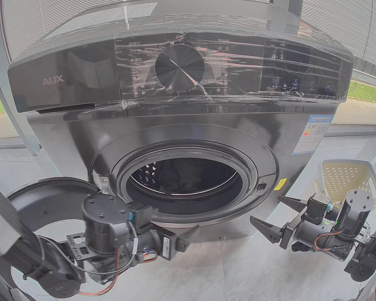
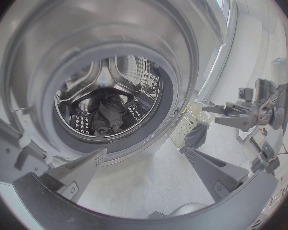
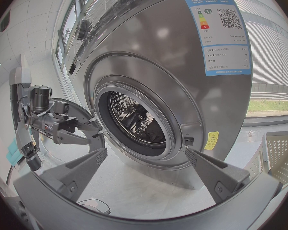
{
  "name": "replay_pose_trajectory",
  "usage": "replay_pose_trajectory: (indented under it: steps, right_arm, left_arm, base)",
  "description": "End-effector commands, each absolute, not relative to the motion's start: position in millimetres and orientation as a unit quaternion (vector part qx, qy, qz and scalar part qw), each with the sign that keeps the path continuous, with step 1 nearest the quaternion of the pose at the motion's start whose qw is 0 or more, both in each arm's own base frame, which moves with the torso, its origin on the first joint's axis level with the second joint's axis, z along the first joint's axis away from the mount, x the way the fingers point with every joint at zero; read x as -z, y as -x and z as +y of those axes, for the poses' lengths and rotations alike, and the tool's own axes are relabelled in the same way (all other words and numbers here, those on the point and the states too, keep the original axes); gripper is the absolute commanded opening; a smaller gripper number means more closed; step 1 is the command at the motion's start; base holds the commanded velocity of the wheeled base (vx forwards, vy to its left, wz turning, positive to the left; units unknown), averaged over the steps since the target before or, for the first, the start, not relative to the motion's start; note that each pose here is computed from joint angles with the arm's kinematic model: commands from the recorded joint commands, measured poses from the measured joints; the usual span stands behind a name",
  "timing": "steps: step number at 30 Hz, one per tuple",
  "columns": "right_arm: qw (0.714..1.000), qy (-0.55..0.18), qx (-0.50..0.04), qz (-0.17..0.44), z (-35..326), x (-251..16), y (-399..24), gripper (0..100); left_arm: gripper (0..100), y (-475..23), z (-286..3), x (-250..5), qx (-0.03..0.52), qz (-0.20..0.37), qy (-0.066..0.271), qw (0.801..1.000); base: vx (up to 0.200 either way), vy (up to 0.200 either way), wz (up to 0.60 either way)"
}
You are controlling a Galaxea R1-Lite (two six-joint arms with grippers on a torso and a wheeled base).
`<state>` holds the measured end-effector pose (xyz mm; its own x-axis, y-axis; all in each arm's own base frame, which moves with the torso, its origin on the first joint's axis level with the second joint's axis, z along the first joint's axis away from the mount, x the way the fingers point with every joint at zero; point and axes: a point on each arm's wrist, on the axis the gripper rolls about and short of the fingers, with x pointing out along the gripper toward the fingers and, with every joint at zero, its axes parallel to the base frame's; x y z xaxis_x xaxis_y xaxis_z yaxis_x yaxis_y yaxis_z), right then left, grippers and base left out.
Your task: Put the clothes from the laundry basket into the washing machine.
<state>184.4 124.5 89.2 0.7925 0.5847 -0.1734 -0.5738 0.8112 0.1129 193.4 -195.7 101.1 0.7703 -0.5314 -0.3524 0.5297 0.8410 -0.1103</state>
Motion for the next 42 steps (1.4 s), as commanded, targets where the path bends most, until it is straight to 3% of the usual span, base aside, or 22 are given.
replay_pose_trajectory:
  steps: [1, 11, 28, 32, 42]
  right_arm:
    - [0.95, -0.032, -0.299, 0.086, 120.2, -96.1, -182.5, 100]
    - [0.967, -0.043, -0.245, 0.054, 93.1, -111.4, -168.8, 100]
    - [0.974, -0.045, -0.217, 0.048, 83.4, -121.0, -150.5, 100]
    - [0.972, -0.031, -0.22, 0.08, 74.4, -122.5, -133.1, 100]
    - [0.973, -0.026, -0.204, 0.105, 36.4, -125.0, -71.0, 100]
  left_arm:
    - [100, -156.3, -145.8, -127.2, 0.269, 0.155, 0.042, 0.95]
    - [100, -143.0, -107.8, -137.4, 0.21, 0.111, 0.031, 0.971]
    - [100, -117.7, -82.9, -135.7, 0.198, 0.079, -0.009, 0.977]
    - [100, -106.3, -74.2, -137.1, 0.2, 0.059, -0.021, 0.978]
    - [100, -78.4, -52.0, -139.5, 0.181, 0.031, -0.004, 0.983]
  base:
    - [0.0, 0.0, 0.0]
    - [0.0, 0.0, 0.0]
    - [-0.2, 0.0, 0.0]
    - [-0.2, 0.0, 0.0]
    - [-0.2, 0.0, 0.0]
